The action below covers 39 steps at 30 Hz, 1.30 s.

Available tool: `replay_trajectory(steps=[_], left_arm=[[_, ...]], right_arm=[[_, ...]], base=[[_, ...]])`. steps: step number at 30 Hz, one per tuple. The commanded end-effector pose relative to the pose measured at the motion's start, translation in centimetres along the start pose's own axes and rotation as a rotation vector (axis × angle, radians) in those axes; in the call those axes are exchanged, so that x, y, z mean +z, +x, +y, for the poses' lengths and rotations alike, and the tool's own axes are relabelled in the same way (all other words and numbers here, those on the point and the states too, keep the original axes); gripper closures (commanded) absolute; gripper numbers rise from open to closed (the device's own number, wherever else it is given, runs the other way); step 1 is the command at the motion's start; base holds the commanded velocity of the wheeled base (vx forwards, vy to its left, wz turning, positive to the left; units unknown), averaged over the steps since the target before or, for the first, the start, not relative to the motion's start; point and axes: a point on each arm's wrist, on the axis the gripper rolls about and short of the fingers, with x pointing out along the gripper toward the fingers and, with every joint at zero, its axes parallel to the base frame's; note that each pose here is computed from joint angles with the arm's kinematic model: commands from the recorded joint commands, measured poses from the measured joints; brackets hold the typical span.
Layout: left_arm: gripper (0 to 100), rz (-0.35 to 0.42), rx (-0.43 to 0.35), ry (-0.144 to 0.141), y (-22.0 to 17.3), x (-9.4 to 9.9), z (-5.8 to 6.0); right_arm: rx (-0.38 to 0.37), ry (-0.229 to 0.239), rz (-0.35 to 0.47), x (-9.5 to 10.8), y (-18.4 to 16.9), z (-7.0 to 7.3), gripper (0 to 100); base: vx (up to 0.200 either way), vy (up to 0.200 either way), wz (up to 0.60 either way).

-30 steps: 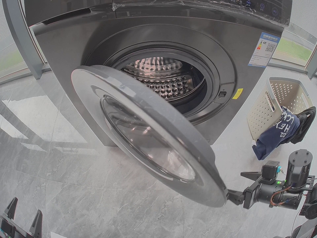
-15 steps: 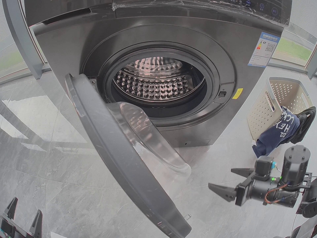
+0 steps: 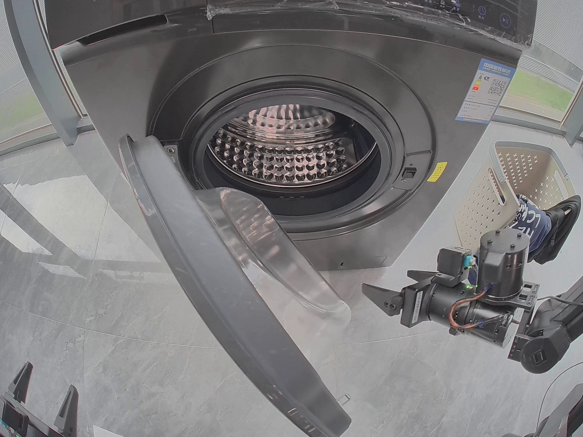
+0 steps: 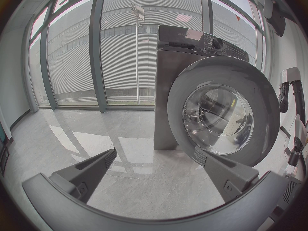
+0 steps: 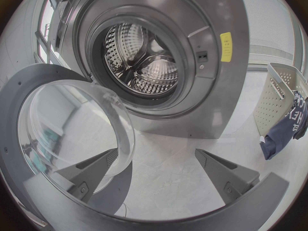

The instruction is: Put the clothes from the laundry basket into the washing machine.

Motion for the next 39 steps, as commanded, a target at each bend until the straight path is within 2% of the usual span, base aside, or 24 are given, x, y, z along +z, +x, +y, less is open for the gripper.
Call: replay_trajectory(steps=[1,4,5,6,12,15,19,23,26,35,39], left_arm=[[0,0.001,0.000,-0.001,0.0,-0.5,0.0],[0,0.001,0.000,-0.001,0.0,-0.5,0.0],[0,-0.001,0.002,-0.001,0.0,-0.5,0.0],[0,0.001,0.000,-0.001,0.0,-0.5,0.0],[0,0.001,0.000,0.000,0.0,-0.5,0.0],[0,0.001,0.000,0.000,0.0,-0.5,0.0],[0,0.001,0.000,0.000,0.0,-0.5,0.0],[0,-0.001,0.000,0.000,0.0,-0.5,0.0],[0,-0.001,0.000,0.000,0.0,-0.5,0.0],[0,0.001,0.000,0.000,0.0,-0.5,0.0],[0,-0.001,0.000,0.000,0.0,-0.5,0.0]], right_arm=[[0.038,-0.019,0.051,-1.2,1.0,1.2,0],[0.055,-0.027,0.056,-1.4,0.9,1.8,0],[0.094,-0.039,0.068,-1.8,0.7,2.8,0],[0.110,-0.044,0.075,-2.1,0.5,3.3,0],[0.185,-0.062,0.101,-2.9,-0.3,5.0,0],[0.196,-0.045,0.100,-2.9,-0.3,5.3,0],[0.178,-0.032,0.053,-2.1,0.6,5.1,0],[0.152,-0.025,0.059,-2.3,2.1,4.6,0],[0.154,-0.024,0.052,-2.2,2.4,4.8,0],[0.176,-0.030,0.043,-2.4,4.7,5.9,0],[0.203,-0.050,0.072,-3.5,5.8,7.1,0]], base=[[0.000,0.000,0.00],[0.000,0.000,0.00],[0.000,0.000,0.00],[0.000,0.000,0.00],[0.000,0.000,0.00],[0.000,0.000,0.00],[0.000,0.000,0.00],[0.000,0.000,0.00],[-0.200,0.000,0.00],[-0.200,0.000,0.00],[0.000,0.000,0.00]])
